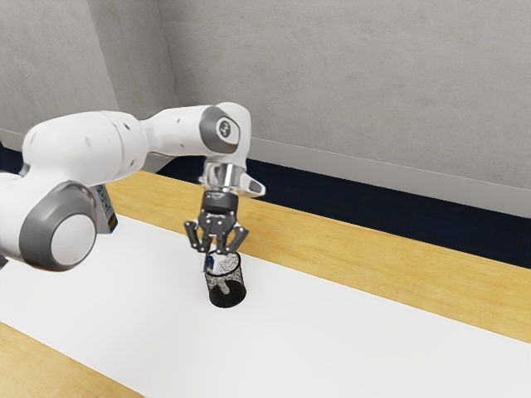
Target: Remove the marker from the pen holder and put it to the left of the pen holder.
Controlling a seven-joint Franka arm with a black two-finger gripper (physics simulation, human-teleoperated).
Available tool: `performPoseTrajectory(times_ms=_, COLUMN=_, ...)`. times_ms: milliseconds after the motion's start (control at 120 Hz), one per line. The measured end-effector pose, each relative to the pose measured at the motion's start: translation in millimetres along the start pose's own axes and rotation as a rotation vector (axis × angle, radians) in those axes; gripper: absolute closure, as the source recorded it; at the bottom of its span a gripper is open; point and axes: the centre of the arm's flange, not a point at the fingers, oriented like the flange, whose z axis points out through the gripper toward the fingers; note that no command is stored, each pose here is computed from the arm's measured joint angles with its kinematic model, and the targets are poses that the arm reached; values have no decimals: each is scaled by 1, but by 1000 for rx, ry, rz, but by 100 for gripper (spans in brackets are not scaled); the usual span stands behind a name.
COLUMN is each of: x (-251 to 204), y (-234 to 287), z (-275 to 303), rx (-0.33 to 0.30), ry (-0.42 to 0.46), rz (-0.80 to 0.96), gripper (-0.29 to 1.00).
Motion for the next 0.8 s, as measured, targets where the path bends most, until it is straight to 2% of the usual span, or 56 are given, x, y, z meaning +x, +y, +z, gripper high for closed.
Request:
performPoseTrajectory(times_ms=275, x=9, y=-7, z=0, rx=-8, ry=7, rz=-17, gripper=68)
performPoseTrajectory(times_ms=458, x=-3, y=-9, z=-17, rx=-11, ry=45, rz=-16, gripper=74)
performPoseTrajectory(times_ms=508, x=-29, y=-8, z=-35, rx=-15, ry=84, rz=-5, gripper=75)
performPoseTrajectory(times_ms=600, x=-120, y=-12, z=-89, rx=-44, ry=218, rz=27, gripper=76)
performPoseTrajectory(times_ms=658, x=-161, y=-20, z=-112, rx=-61, ry=288, rz=34, gripper=77)
performPoseTrajectory(times_ms=708, x=-169, y=-37, z=-121, rx=-62, ry=325, rz=10, gripper=77)
performPoseTrajectory(times_ms=800, x=-147, y=-75, z=-117, rx=-43, ry=366, rz=-53, gripper=78)
